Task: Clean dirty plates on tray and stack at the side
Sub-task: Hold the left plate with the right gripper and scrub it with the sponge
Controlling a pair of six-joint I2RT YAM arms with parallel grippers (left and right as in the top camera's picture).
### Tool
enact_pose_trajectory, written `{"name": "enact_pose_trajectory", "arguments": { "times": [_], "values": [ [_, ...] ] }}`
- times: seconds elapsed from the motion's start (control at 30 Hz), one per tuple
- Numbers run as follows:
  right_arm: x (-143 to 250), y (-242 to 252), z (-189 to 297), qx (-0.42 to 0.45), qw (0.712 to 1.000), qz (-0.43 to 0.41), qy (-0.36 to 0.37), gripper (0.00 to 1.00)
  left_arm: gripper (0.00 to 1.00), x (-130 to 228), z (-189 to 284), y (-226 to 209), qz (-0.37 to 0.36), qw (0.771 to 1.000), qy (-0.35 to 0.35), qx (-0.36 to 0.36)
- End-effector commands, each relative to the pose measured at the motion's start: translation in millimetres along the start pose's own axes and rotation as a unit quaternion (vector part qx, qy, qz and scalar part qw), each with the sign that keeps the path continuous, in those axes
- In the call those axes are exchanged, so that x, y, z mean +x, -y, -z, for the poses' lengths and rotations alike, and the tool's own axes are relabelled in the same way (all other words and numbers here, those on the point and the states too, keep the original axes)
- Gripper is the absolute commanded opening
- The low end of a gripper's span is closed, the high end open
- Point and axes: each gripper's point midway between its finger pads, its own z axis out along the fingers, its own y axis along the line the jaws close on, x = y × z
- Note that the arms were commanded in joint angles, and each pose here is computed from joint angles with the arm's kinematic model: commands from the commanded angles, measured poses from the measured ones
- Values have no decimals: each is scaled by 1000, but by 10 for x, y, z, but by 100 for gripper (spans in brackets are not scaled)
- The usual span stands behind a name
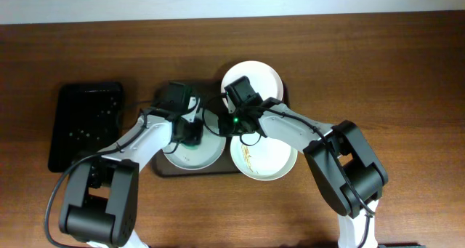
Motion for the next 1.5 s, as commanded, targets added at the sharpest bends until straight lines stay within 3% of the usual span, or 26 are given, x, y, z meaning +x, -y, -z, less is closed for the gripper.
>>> {"name": "enact_pose_trajectory", "arguments": {
  "times": [0.0, 0.13, 0.17, 0.2, 0.23, 0.27, 0.37, 0.47, 0.53, 0.73, 0.83, 0.93, 1.03, 1.13, 1.27, 1.37, 1.47],
  "values": [
    [-28, 8, -15, 2, 1000, -1, 3, 4, 1, 569, -50, 265, -53, 990, -103, 80],
    [-28, 8, -15, 2, 1000, -1, 3, 4, 1, 717, -20, 209, -88, 985, -132, 71],
    [-27, 9, -15, 2, 1000, -1, 2, 4, 1, 722, -25, 138, -91, 985, -134, 51],
    [-24, 10, -15, 2, 1000, -2, 2, 4, 1, 703, -33, -81, -90, 987, -135, -14],
    [-29, 7, -15, 1, 1000, -1, 3, 4, 1, 632, -11, -374, -41, 986, -122, -108],
    [-31, 6, -15, 1, 1000, -1, 3, 4, 1, 578, 5, -492, -11, 983, -106, -147],
    [-31, 6, -15, 1, 1000, -1, 3, 4, 1, 652, -84, -516, 78, 980, -85, -159],
    [-31, 6, -15, 1, 1000, -1, 3, 4, 1, 899, -69, -776, 190, 949, -69, -243],
    [-32, 6, -15, 1, 1000, -1, 3, 4, 1, 735, -47, -895, 212, 938, -19, -274],
    [-31, 8, -15, 2, 1000, -1, 3, 4, 1, -167, -52, -837, 243, 930, 167, -218],
    [-32, 9, -15, 2, 1000, -1, 4, 4, 1, -366, -7, -814, 249, 924, 208, -202],
    [-32, 10, -16, 2, 1000, -1, 4, 4, 1, -807, 99, -633, 158, 936, 273, -159],
    [-35, 13, -15, 3, 1000, -1, 4, 4, 1, -1011, 162, -481, 116, 937, 305, -122],
    [-34, 14, -15, 3, 1000, -1, 4, 4, 1, -849, 53, -461, 107, 951, 265, -120],
    [-33, 14, -16, 3, 1000, -1, 4, 4, 1, 91, -216, -572, 94, 980, 67, -161],
    [-34, 13, -15, 3, 1000, -1, 4, 4, 1, 74, -173, -554, 67, 983, 58, -160],
    [-35, 12, -15, 3, 1000, -1, 4, 4, 1, -433, 82, -485, 14, 980, 122, -155]
  ]
}}
